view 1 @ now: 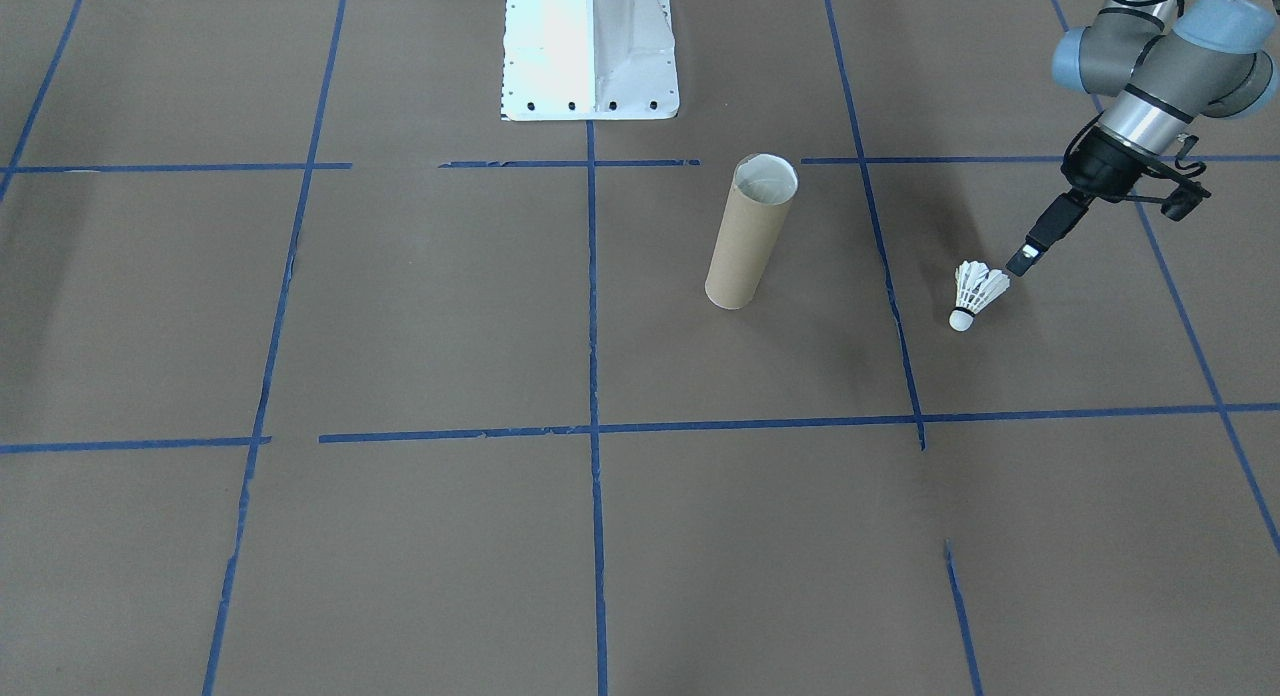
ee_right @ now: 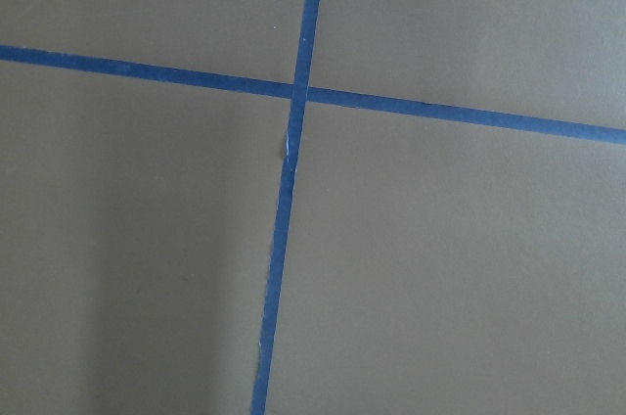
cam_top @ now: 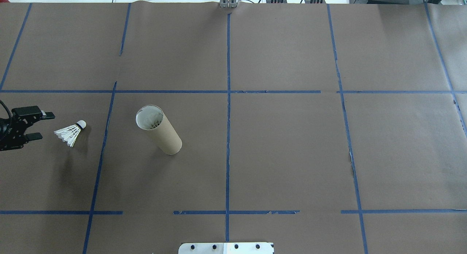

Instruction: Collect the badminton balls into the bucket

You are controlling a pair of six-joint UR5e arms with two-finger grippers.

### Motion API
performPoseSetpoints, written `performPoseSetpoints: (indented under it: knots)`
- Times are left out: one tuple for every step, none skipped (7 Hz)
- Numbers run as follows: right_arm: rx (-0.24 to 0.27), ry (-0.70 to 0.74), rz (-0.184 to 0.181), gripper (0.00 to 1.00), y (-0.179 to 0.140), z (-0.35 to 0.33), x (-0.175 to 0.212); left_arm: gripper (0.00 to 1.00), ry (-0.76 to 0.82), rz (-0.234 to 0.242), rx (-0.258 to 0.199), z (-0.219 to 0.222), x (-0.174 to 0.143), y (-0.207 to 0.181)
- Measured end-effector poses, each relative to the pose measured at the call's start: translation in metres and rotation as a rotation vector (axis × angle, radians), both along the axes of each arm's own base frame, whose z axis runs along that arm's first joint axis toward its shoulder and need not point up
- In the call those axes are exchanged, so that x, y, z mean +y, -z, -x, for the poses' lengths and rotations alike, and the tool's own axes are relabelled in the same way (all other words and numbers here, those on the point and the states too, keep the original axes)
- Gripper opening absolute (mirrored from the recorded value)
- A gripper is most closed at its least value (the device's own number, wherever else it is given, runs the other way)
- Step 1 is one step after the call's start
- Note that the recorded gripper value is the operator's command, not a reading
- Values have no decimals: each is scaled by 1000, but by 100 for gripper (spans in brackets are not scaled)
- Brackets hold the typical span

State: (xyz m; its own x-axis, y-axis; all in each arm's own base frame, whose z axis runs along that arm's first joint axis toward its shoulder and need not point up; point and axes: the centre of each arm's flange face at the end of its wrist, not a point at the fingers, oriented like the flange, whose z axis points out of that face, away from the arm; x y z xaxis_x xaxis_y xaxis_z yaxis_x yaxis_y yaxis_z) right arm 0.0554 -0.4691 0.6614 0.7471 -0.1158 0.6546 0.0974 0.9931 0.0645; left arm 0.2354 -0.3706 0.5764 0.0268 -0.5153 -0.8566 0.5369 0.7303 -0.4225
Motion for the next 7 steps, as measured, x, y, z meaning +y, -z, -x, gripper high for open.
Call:
performPoseSetpoints:
  knots:
    - [0, 0, 0, 100, 0, 0, 0, 89, 15, 33, 12, -16, 6, -4]
    - [0, 0, 0, 100, 0, 0, 0, 52, 23, 51, 20, -25, 8, -6]
    - [0, 0, 0, 100, 0, 0, 0, 14, 32, 72, 33, -29, 8, -6]
    - [0, 0, 0, 100, 0, 0, 0, 0, 39, 89, 46, -31, 8, -5]
    - [0, 0, 0, 100, 0, 0, 0, 0, 43, 96, 55, -32, 8, -3]
    - [0, 0, 0, 100, 0, 0, 0, 0, 44, 98, 59, -32, 8, -2]
    - [0, 0, 0, 100, 0, 0, 0, 0, 42, 96, 61, -32, 8, -1]
